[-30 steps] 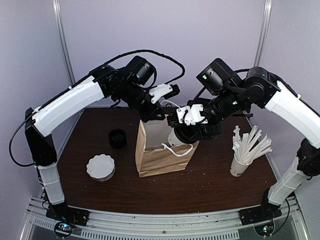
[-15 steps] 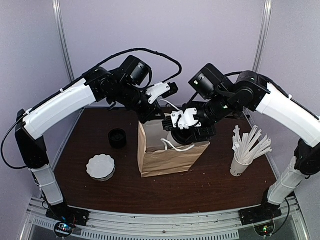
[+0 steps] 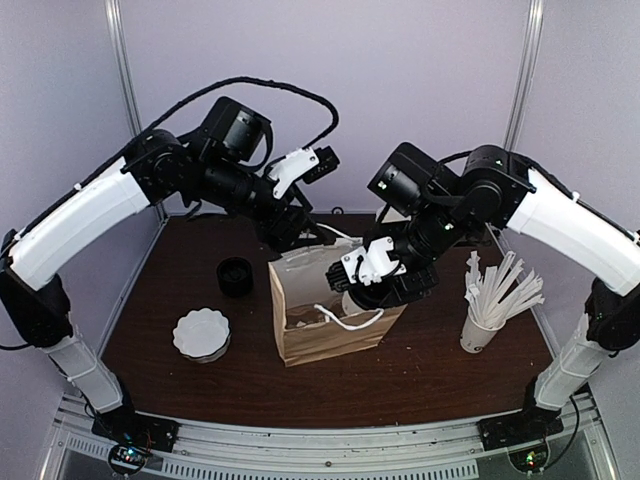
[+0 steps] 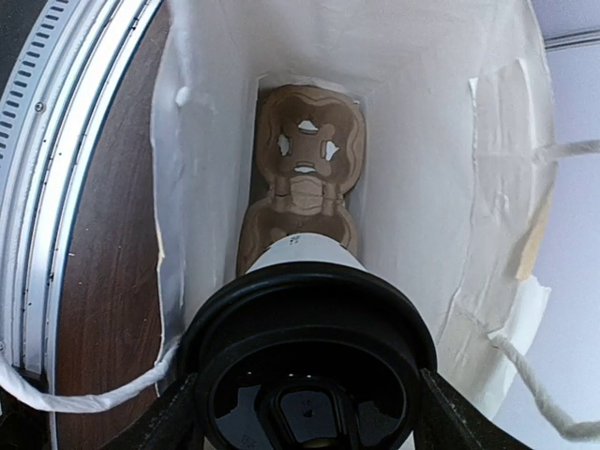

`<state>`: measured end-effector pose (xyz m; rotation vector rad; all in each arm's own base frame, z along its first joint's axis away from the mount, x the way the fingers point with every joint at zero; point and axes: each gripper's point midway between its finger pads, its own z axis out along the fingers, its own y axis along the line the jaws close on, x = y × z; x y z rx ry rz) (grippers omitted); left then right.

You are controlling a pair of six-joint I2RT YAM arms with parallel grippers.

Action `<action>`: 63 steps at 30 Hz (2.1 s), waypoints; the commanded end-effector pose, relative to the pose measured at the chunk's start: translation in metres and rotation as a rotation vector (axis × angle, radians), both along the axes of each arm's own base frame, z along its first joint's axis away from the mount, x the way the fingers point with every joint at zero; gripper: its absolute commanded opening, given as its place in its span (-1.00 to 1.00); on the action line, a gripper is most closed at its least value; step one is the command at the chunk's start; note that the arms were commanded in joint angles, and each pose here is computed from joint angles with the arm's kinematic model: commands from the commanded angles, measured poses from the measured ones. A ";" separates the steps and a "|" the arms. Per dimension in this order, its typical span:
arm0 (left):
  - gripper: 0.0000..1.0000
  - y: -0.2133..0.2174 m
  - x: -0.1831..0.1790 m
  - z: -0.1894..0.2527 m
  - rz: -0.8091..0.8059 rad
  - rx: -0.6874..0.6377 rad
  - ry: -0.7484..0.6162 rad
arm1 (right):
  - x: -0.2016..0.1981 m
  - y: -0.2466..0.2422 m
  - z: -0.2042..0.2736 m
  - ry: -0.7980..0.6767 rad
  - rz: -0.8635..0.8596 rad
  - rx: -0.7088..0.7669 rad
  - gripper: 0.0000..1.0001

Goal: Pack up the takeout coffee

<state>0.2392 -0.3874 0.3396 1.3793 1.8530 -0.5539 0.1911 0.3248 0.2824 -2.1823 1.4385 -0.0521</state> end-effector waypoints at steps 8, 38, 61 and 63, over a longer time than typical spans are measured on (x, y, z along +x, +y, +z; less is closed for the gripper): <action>0.76 0.040 0.051 0.031 0.219 -0.134 -0.105 | -0.049 -0.020 -0.023 0.047 0.120 -0.136 0.10; 0.63 -0.006 0.076 -0.121 0.067 -0.169 0.380 | -0.014 0.006 -0.041 -0.280 0.103 -0.144 0.07; 0.61 -0.005 0.070 -0.116 0.041 -0.181 0.387 | -0.003 0.018 -0.065 -0.372 0.122 -0.149 0.06; 0.61 -0.006 0.069 -0.117 0.041 -0.180 0.390 | -0.004 0.020 -0.059 -0.366 0.126 -0.135 0.06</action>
